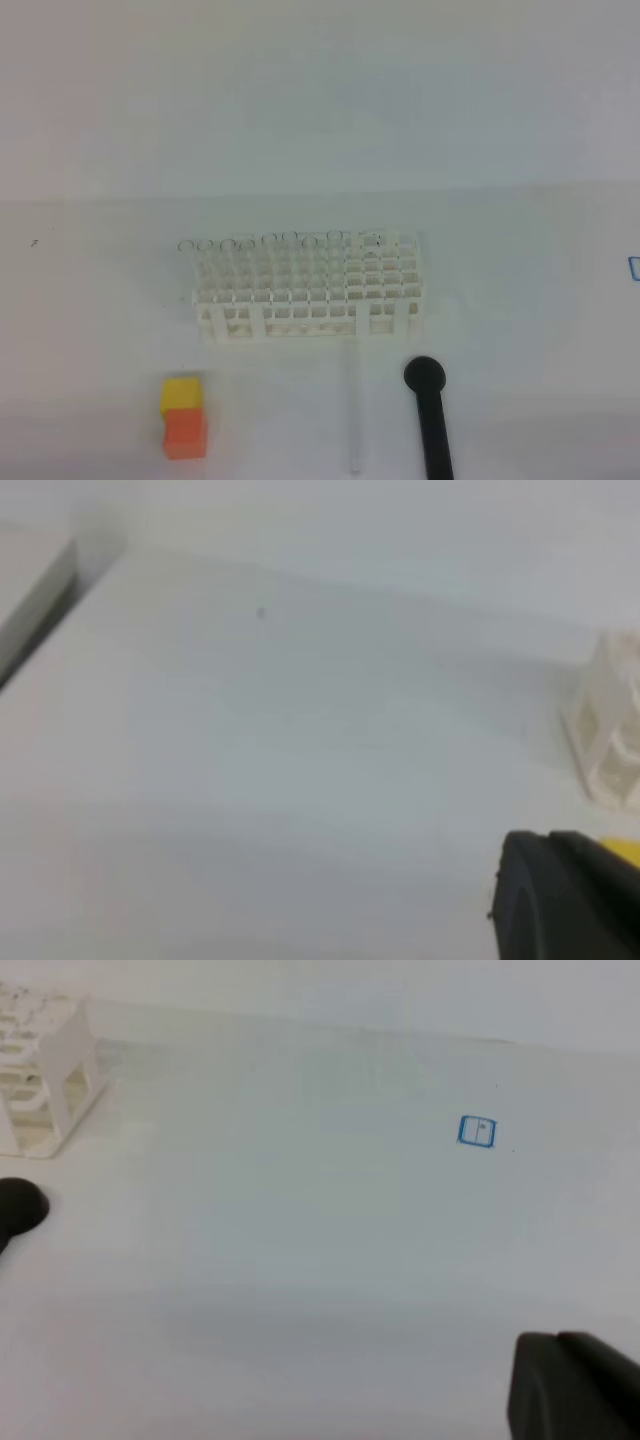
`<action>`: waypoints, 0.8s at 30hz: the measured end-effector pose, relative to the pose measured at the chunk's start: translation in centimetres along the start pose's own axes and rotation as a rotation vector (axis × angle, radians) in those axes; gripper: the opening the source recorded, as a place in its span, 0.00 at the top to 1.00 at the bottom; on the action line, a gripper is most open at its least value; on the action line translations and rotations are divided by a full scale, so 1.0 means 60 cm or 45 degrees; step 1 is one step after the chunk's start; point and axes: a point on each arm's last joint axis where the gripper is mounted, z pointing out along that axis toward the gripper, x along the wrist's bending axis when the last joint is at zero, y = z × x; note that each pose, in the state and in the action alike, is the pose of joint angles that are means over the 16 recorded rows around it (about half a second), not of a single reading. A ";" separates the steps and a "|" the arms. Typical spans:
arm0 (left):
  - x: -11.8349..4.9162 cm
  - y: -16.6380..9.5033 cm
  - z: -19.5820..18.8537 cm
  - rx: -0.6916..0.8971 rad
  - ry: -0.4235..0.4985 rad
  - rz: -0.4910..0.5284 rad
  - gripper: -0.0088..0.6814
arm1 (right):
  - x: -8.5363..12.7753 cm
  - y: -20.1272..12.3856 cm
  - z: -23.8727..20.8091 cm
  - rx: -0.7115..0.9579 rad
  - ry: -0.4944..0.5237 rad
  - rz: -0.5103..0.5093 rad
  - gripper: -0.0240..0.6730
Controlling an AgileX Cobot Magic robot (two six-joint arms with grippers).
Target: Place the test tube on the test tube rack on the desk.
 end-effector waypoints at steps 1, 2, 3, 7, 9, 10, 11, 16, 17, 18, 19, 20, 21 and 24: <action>0.000 0.000 0.000 0.000 0.000 0.000 0.99 | 0.000 0.000 0.000 0.000 0.000 0.000 0.97; 0.000 0.000 0.000 0.000 0.000 0.000 0.99 | 0.000 0.000 0.000 0.000 0.000 0.000 0.97; 0.000 0.000 0.000 0.000 0.000 0.000 0.99 | 0.000 0.000 0.000 0.000 0.000 0.000 0.97; 0.000 0.000 0.000 -0.001 0.000 0.002 0.99 | 0.000 0.000 0.000 0.000 0.000 0.000 0.97; 0.000 0.001 0.000 -0.005 0.000 0.003 0.99 | 0.000 0.000 0.000 0.000 0.000 0.000 0.97; 0.000 0.001 0.000 -0.010 0.000 0.003 0.99 | 0.000 0.000 0.000 0.000 0.000 0.000 0.97; 0.000 0.002 0.000 -0.016 0.000 0.004 0.99 | 0.000 0.000 0.000 0.000 0.000 -0.001 0.97; 0.000 0.009 0.000 -0.072 -0.001 0.007 0.99 | 0.000 0.001 0.000 -0.009 -0.003 -0.005 0.97; 0.000 0.010 0.000 -0.086 -0.002 0.007 0.99 | 0.000 0.002 0.000 -0.017 -0.004 -0.007 0.97; 0.000 0.012 0.000 -0.100 -0.002 0.008 0.99 | -0.001 0.003 0.000 -0.028 -0.006 -0.008 0.97; 0.000 0.014 -0.001 -0.114 -0.002 0.010 0.99 | -0.001 0.005 0.000 -0.044 -0.008 -0.010 0.97; 0.000 0.015 -0.001 -0.127 -0.002 0.015 0.99 | -0.001 0.007 0.000 -0.064 -0.010 -0.011 0.97; 0.000 0.017 -0.001 -0.142 -0.002 0.021 0.99 | -0.001 0.010 0.000 -0.089 -0.013 -0.013 0.97; -0.001 0.022 -0.002 -0.182 -0.002 0.041 0.99 | -0.003 0.021 -0.001 -0.191 -0.024 -0.018 0.97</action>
